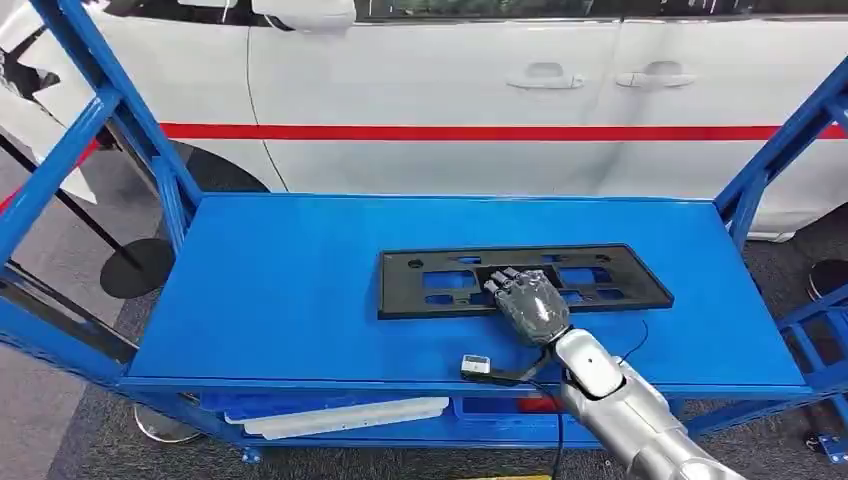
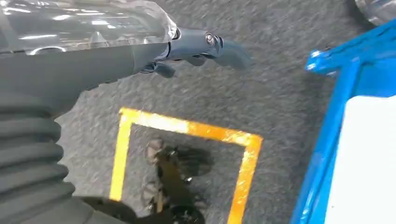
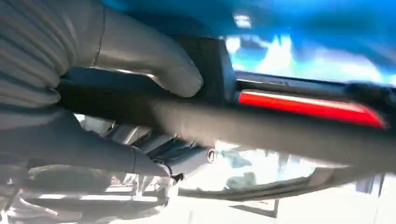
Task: Take the parts from the cabinet and place them on the table.
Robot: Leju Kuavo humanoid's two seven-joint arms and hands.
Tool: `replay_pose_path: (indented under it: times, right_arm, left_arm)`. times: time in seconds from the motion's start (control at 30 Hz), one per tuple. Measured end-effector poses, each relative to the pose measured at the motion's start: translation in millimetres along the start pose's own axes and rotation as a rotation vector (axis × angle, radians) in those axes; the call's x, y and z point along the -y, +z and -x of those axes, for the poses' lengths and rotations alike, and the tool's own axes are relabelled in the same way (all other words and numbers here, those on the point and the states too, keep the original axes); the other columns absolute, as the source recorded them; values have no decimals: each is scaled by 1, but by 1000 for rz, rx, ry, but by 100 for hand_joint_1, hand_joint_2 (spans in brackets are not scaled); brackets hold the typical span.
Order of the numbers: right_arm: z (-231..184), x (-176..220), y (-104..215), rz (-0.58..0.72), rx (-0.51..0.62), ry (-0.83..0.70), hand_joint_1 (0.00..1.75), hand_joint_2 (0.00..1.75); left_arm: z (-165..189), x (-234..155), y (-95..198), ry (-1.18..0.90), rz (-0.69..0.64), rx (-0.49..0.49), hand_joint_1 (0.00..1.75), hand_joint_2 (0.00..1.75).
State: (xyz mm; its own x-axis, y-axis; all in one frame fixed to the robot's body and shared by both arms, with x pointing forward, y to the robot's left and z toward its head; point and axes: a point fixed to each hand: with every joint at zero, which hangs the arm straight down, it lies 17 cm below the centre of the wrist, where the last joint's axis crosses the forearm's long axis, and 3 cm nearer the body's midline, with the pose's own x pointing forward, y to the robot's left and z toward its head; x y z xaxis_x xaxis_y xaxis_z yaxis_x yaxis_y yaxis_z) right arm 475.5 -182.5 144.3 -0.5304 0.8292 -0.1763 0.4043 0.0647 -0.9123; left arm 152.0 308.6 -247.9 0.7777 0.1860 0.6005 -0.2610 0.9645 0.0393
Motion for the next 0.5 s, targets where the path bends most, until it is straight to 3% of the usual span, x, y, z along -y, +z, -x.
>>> replay_pose_path:
  times: [0.1,0.27,0.33,0.5]
  right_arm:
    - [-11,32,-13,115,18,-253,175,175]
    - [-41,135,-30,420,139,-842,175,175]
    - [-50,169,-34,492,186,-943,175,175]
    - [-70,204,-28,557,258,-986,175,175]
  left_arm:
    - [0,2,0,16,11,-7,0,175]
    - [-8,0,-1,85,7,19,0,175]
    - [-14,-2,-3,94,4,31,0,175]
    - [-19,-2,-5,111,1,40,0,175]
